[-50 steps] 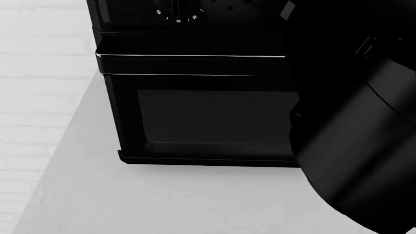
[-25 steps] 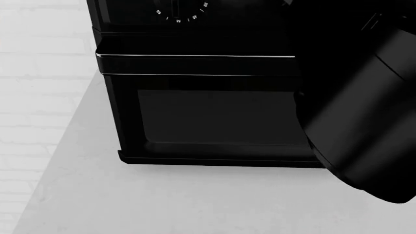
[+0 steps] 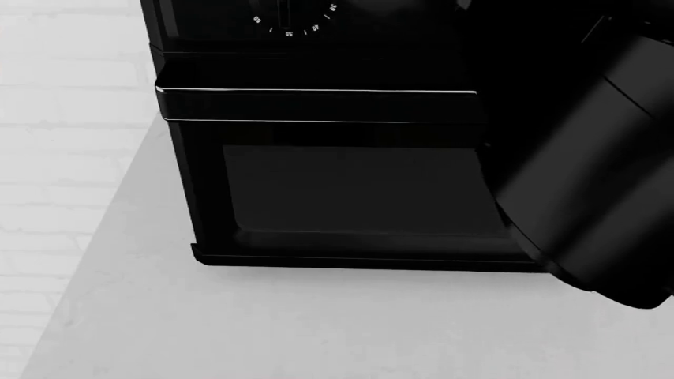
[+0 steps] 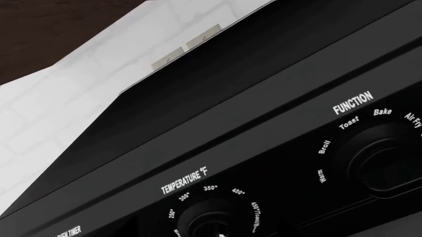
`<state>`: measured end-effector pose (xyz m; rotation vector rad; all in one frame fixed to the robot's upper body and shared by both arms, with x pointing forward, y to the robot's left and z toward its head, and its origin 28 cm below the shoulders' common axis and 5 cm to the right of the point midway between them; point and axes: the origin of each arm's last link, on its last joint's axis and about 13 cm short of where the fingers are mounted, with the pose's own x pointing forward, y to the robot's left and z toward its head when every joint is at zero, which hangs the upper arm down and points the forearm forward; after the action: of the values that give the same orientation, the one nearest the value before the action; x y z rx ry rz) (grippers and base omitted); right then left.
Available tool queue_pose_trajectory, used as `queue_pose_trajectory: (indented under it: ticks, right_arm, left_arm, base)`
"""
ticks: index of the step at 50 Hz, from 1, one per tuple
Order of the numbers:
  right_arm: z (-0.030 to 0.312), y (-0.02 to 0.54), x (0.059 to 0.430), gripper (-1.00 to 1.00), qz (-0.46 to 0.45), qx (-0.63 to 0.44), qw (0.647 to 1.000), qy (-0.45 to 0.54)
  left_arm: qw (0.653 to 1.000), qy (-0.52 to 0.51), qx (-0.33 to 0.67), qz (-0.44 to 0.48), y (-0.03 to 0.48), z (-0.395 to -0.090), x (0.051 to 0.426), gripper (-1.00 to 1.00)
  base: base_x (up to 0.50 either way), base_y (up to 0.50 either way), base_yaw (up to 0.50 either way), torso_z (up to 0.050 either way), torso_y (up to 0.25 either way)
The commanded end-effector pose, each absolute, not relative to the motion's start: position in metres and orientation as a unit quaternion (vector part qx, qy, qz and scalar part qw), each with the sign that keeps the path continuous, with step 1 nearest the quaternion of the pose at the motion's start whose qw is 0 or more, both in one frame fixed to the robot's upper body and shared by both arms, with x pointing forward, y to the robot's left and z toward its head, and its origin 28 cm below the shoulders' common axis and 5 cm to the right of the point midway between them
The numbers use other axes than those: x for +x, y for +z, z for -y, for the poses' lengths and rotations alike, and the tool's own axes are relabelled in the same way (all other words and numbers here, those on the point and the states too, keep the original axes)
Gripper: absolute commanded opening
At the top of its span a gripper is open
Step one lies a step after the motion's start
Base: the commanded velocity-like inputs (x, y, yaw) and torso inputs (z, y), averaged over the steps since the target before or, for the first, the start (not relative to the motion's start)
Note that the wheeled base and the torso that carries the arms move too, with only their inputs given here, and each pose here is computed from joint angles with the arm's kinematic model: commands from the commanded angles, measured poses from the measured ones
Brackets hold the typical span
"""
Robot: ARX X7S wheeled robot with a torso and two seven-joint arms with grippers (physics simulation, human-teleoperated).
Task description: Decrease the toaster oven temperature.
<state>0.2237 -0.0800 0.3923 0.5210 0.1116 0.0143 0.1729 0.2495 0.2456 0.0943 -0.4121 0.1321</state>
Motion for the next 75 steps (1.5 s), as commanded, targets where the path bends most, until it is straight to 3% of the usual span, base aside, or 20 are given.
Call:
queue_pose_trajectory:
  ticks: [1,2,3,29,75]
  right_arm:
    - [0.083,0.389,0.228,1.00,-0.064,0.262,0.963,0.007]
    - [0.082,0.389,0.228,1.00,-0.066,0.262,0.963,0.010]
    - [0.082,0.389,0.228,-1.00,-0.063,0.259,0.964,0.007]
    - [0.079,0.384,0.222,-1.00,-0.066,0.206,0.976,0.024]
    - [0.078,0.364,0.230,-1.00,-0.110,0.021,0.994,0.004]
  left_arm:
    - [0.976,0.066,0.049,0.203,0.246,-0.249,0.173,1.00]
    - [0.976,0.065,0.049,0.204,0.246,-0.249,0.173,1.00]
    - [0.976,0.065,0.049,0.204,0.246,-0.248,0.173,1.00]
    - [0.976,0.065,0.048,0.201,0.243,-0.248,0.173,1.00]
    - [0.975,0.065,0.045,0.210,0.249,-0.248,0.170,1.00]
  base:
    - [0.00,0.00,0.00,0.000,0.000]
    - [0.00,0.00,0.00,0.000,0.000]
    - [0.00,0.00,0.00,0.000,0.000]
    - [0.00,0.00,0.00,0.000,0.000]
    - [0.00,0.00,0.00,0.000,0.000]
